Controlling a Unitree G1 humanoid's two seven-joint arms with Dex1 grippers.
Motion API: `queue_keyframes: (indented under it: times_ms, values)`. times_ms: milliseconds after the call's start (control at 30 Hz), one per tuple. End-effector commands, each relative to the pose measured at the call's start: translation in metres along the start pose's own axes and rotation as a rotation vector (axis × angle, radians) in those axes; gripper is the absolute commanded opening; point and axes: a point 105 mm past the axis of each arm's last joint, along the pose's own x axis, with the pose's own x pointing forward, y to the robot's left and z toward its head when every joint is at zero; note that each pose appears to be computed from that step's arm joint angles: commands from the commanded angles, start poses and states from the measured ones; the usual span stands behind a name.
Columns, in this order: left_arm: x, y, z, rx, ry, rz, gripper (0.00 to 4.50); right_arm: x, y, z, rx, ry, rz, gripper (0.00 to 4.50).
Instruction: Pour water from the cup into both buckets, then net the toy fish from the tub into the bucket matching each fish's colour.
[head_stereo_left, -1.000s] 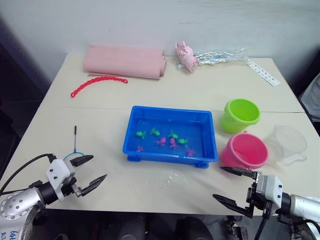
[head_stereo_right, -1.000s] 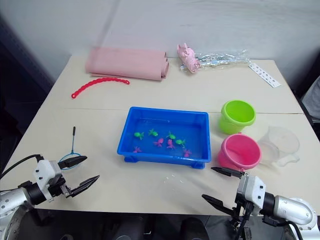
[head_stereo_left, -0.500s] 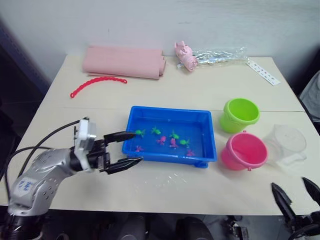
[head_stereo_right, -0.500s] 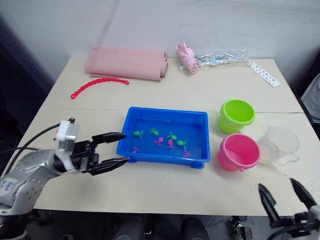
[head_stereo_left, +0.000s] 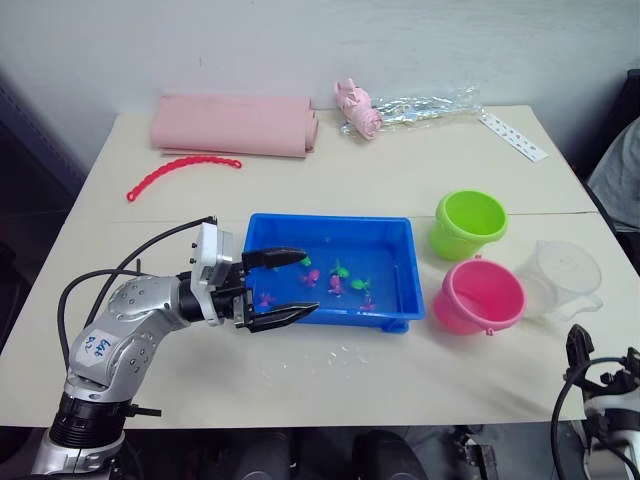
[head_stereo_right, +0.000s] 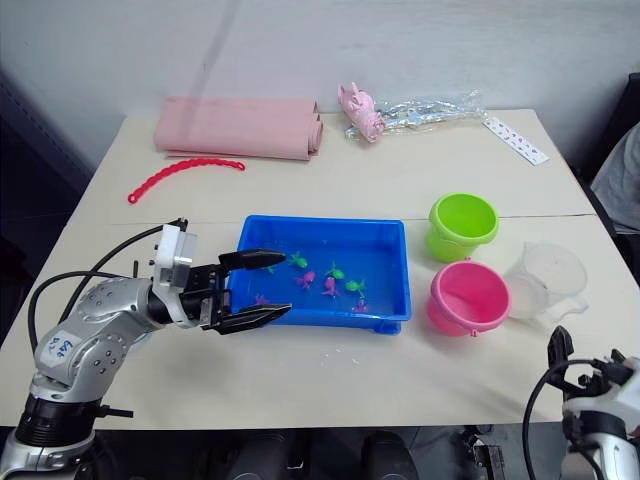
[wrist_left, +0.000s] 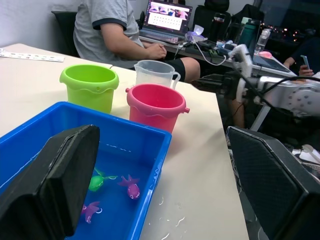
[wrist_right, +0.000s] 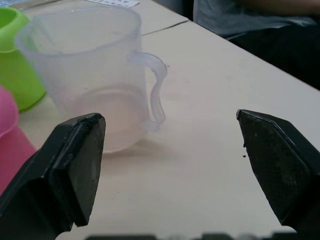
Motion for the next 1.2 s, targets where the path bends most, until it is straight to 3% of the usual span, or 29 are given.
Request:
queue_keyframes:
  times_ms: [33,733,1200]
  values:
    - [0.002,0.001,0.010,0.059,-0.001,-0.017,4.46,0.012,-0.013,0.004,-0.046,-0.008,-0.078,4.50]
    - [0.004,-0.007,0.009,0.065,0.005,-0.028,4.46,0.060,-0.005,-0.001,0.038,-0.058,-0.092,4.50]
    - [0.006,-0.004,0.009,0.081,0.011,-0.034,4.46,0.086,0.000,-0.008,0.150,-0.019,-0.104,4.50]
